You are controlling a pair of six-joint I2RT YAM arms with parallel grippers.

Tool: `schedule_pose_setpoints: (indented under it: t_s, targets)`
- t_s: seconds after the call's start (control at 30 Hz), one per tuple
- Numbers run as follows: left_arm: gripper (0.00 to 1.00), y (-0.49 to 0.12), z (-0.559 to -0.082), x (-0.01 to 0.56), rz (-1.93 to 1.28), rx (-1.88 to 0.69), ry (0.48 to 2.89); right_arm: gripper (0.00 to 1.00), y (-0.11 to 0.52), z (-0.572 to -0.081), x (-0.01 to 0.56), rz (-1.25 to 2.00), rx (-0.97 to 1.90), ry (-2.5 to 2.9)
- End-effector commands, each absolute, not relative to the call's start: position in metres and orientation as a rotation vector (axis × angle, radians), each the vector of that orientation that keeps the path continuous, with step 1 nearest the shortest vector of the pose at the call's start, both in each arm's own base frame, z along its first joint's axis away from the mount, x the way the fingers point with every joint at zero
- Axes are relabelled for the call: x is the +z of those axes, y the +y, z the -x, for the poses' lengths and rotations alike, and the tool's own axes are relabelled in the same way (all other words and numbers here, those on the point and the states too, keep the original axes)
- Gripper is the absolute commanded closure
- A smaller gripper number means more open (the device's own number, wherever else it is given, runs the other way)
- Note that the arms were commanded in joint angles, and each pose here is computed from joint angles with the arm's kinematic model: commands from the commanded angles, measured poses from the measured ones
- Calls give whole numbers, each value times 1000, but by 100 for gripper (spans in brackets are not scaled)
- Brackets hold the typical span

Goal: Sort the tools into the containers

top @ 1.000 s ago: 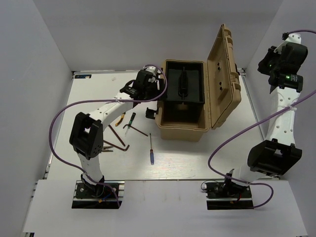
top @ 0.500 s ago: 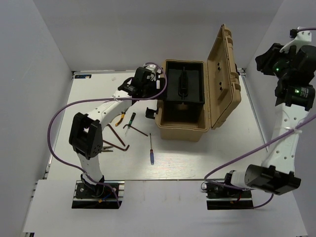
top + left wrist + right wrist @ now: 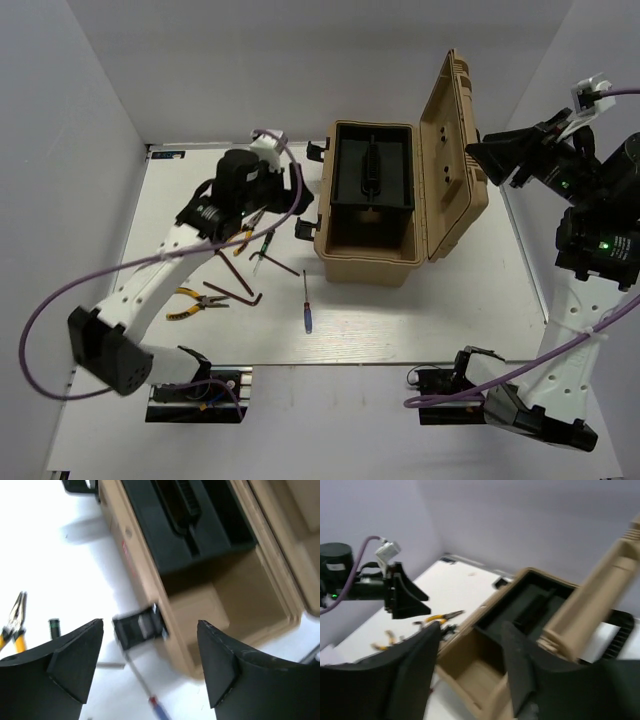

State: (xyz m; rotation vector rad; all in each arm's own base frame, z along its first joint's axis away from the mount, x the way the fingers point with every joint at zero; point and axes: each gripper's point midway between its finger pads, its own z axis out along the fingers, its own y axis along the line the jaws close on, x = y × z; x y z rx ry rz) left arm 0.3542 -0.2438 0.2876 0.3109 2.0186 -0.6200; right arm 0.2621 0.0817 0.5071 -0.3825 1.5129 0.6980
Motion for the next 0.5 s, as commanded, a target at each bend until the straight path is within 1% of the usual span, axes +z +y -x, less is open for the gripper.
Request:
schedule_pose_setpoints:
  t_s: [0.0,0.03,0.07,0.1,0.13,0.17,0.23,0.27,0.33,0.37,0.4,0.43,0.47]
  targets:
    - [16,-228,-323,284,-378,-625,1990,47,111,-240,515,484,929,1486]
    - [18,-225,-317,284,-378,-626,1985,52,114,-238,516,494,954,1485]
    - [27,-221,-311,274,-388,-617,1997,58,116,-237,519,484,977,1487]
    - [34,-218,-307,275,-387,-619,1990,66,119,-235,522,487,991,1484]
    - [40,-214,-300,280,-386,-622,1976,79,122,-233,525,508,1001,1469]
    - [52,-212,-296,281,-385,-623,1969,86,125,-232,527,507,1028,1468]
    - [62,-208,-289,275,-386,-621,1980,100,127,-233,531,517,1037,1460]
    - [66,-207,-288,270,-388,-618,1991,100,130,-233,531,525,1048,1459]
    - [68,-207,-282,260,-401,-631,2009,100,131,-241,531,525,1073,1466]
    - [66,-207,-279,259,-407,-640,2009,100,134,-244,531,533,1086,1470]
    - [55,-207,-278,260,-406,-642,1999,100,135,-250,531,524,1100,1476]
    - [49,-206,-277,256,-407,-640,2008,100,135,-264,538,518,1103,1475]
    - [45,-203,-278,253,-395,-622,2010,100,133,-273,541,491,1091,1473]
